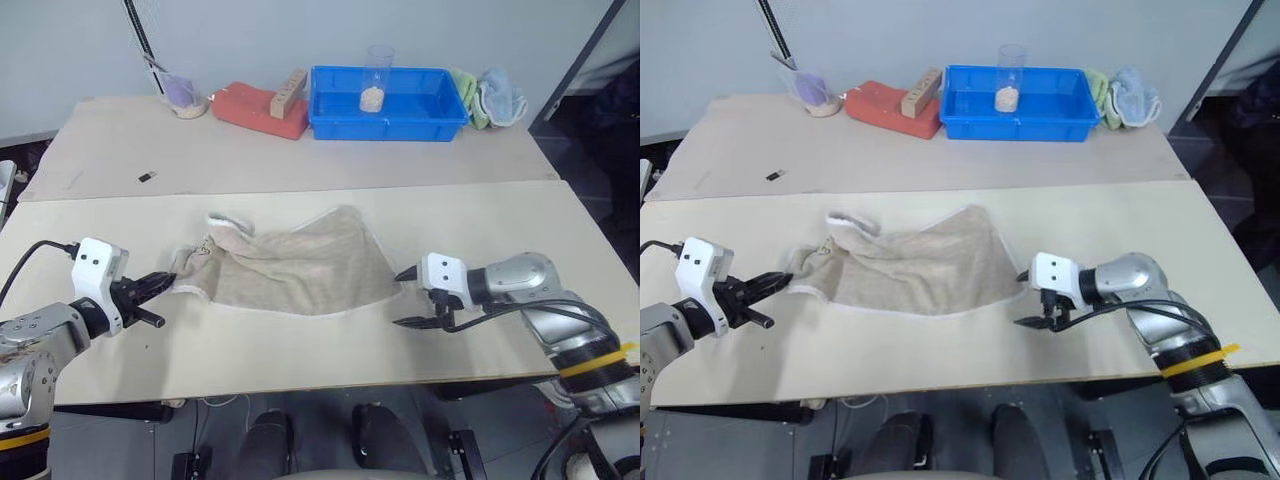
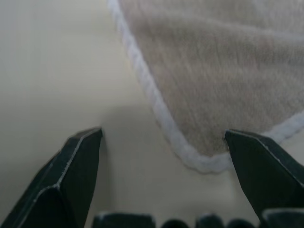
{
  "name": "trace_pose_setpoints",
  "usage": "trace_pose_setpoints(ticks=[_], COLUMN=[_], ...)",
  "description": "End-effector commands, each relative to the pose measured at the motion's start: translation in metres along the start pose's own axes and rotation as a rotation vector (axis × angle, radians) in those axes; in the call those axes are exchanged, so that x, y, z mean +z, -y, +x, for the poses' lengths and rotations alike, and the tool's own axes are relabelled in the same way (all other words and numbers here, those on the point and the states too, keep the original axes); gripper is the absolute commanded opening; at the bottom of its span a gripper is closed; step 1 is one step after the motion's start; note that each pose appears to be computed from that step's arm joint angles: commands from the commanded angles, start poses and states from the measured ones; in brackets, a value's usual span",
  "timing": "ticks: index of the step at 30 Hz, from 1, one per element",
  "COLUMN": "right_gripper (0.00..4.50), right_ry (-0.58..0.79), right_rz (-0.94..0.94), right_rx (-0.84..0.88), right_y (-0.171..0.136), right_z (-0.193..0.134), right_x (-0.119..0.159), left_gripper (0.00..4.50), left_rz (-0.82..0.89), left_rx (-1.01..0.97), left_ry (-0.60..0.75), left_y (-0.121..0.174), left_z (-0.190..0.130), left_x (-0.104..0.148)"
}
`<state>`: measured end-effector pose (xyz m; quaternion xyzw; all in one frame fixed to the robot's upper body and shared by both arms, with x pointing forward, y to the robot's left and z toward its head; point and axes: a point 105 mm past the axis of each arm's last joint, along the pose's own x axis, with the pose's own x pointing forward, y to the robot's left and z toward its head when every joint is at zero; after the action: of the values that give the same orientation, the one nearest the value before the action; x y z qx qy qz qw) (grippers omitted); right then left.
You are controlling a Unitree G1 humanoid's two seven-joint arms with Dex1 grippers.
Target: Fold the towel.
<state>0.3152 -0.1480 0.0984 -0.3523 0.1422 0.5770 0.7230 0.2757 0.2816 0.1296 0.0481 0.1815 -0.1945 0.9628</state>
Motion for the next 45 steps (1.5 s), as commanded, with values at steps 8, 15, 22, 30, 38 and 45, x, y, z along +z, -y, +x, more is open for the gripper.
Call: trace_pose_setpoints(ticks=[8,15,22,30,38,45], right_gripper=[1.36,0.03,0.03,0.03,0.03,0.03], right_ry=[-0.053,0.015,0.136,0.226,0.286,0.384], right_rz=[0.077,0.102,0.193,0.136,-0.091,-0.175], right_rx=[-0.026,-0.069,-0.094,-0.428,-0.760,-0.755], right_y=[0.010,0.018,0.023,0.100,0.183,0.179], right_z=[0.002,-0.009,-0.081,-0.132,-0.184,-0.212], right_x=[-0.022,-0.009,0.033,0.073,0.127,0.146], left_gripper=[0.00,0.00,0.00,0.00,0.00,0.00], left_rz=[0.078,0.093,0.024,-0.043,-0.040,0.002], left_rx=[-0.023,-0.130,-0.237,-0.121,0.059,0.046], left_ry=[-0.013,-0.040,-0.043,0.165,0.447,0.481], left_y=[0.000,0.006,0.005,-0.022,-0.046,-0.054], left_z=[-0.010,-0.015,-0.021,0.032,0.065,0.044], left_x=[0.000,0.002,0.032,0.117,0.244,0.260])
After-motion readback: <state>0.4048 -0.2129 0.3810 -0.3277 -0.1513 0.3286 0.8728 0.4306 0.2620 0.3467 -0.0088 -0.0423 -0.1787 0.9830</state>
